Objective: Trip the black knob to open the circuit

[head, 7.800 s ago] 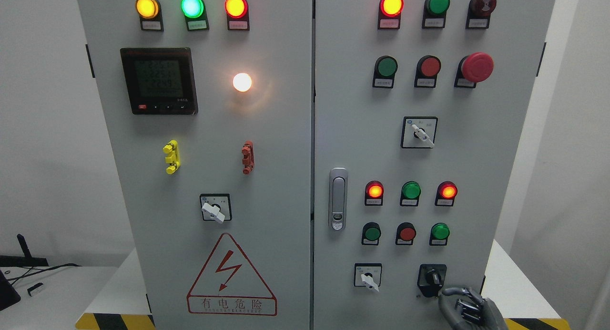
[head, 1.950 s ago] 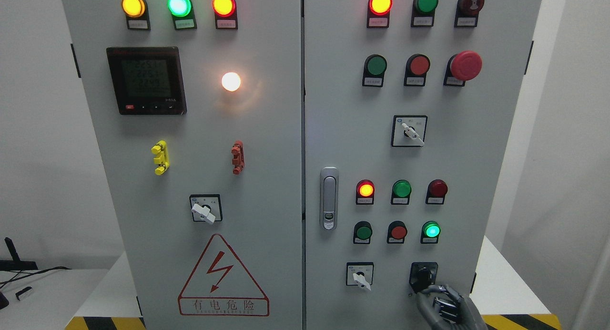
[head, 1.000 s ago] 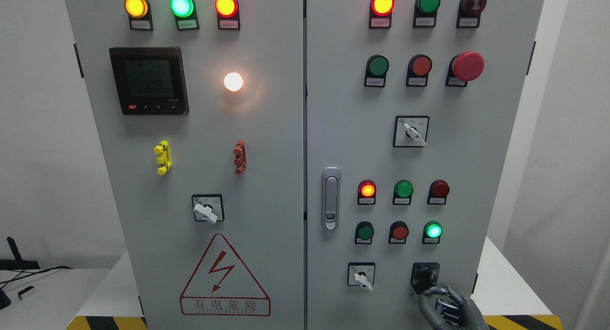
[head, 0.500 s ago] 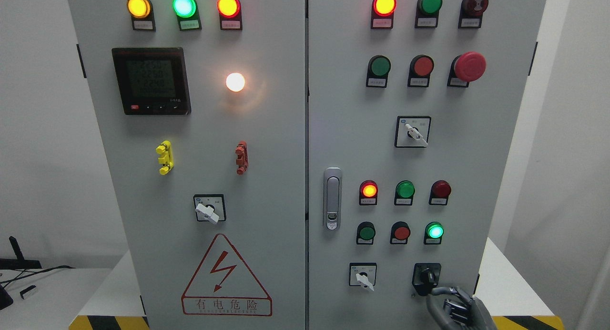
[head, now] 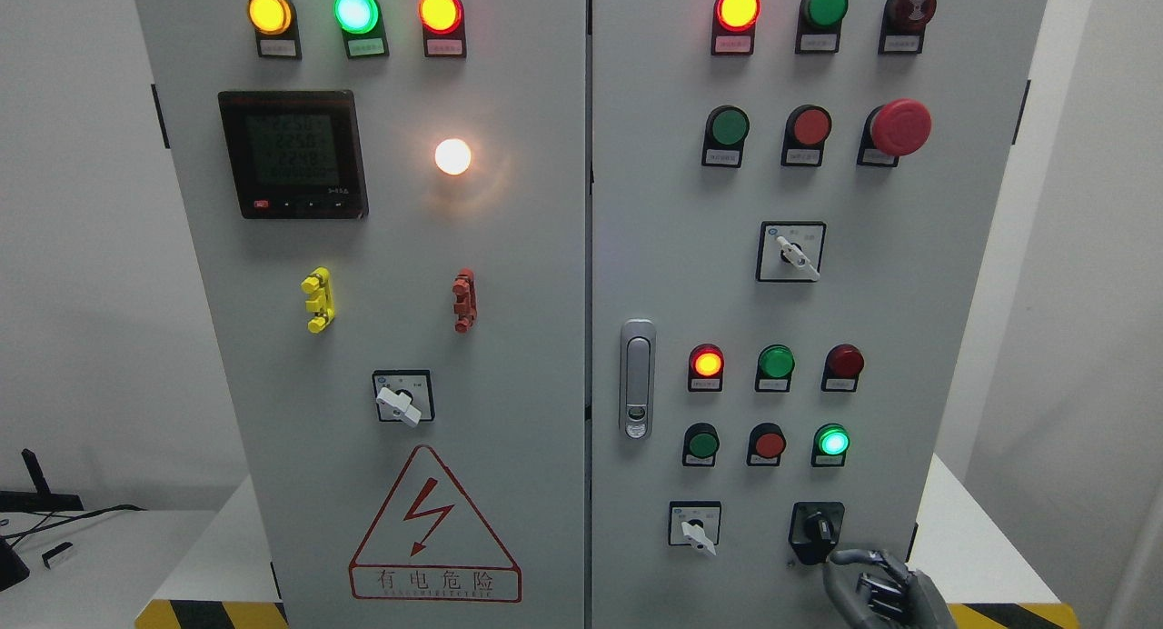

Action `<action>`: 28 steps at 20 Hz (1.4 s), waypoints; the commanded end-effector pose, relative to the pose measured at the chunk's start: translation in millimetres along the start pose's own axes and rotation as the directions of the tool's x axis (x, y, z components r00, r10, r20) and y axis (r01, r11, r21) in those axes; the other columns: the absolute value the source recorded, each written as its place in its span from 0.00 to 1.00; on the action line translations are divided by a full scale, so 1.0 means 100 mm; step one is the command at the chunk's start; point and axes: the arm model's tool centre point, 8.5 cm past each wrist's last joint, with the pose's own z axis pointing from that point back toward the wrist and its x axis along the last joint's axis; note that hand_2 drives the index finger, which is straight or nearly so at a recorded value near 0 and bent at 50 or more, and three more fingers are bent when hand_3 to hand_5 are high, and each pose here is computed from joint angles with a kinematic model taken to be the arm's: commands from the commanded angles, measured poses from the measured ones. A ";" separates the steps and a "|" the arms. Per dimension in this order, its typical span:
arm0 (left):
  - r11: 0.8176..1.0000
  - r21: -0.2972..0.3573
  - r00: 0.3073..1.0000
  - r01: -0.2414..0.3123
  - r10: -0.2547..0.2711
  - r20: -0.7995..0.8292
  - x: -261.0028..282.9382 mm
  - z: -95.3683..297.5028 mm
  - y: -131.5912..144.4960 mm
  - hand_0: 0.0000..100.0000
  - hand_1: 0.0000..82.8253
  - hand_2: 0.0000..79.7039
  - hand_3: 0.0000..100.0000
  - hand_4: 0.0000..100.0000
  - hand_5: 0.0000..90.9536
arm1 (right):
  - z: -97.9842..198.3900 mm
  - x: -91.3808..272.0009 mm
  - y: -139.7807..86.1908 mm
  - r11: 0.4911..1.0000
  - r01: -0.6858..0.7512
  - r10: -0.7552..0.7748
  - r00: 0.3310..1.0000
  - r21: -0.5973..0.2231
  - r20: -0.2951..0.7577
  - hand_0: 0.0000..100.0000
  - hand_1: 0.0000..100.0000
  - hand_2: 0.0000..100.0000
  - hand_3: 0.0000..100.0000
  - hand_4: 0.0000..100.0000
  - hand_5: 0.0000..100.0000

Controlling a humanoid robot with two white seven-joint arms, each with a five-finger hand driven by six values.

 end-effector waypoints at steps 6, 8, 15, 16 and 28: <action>1.000 -0.006 1.000 0.030 -0.030 0.003 0.00 0.00 -0.01 0.12 0.47 0.00 0.00 0.00 0.00 | 0.51 0.03 -0.23 0.999 0.036 -0.036 0.999 -0.012 0.022 0.36 0.42 0.49 0.79 0.75 0.76; 1.000 -0.005 1.000 0.030 -0.030 0.003 0.00 0.00 0.00 0.12 0.47 0.00 0.00 0.00 0.00 | 0.59 0.03 -0.26 0.999 0.035 -0.035 0.999 -0.018 0.024 0.26 0.33 0.45 0.69 0.66 0.65; 1.000 -0.005 1.000 0.030 -0.030 0.003 0.00 0.00 0.00 0.12 0.47 0.00 0.00 0.00 0.00 | 0.88 0.03 -0.40 0.996 0.092 -0.092 0.996 -0.010 0.008 0.02 0.00 0.30 0.46 0.42 0.40; 1.000 -0.005 1.000 0.030 -0.030 0.003 0.00 0.00 0.00 0.12 0.47 0.00 0.00 0.00 0.00 | 0.91 0.05 -0.42 0.995 0.094 -0.094 0.995 -0.014 0.012 0.01 0.00 0.29 0.44 0.40 0.38; 1.000 -0.005 1.000 0.030 -0.030 0.003 0.00 0.00 0.00 0.12 0.47 0.00 0.00 0.00 0.00 | 1.06 0.04 -0.47 0.992 0.126 -0.126 0.992 0.004 0.003 0.00 0.00 0.16 0.24 0.23 0.23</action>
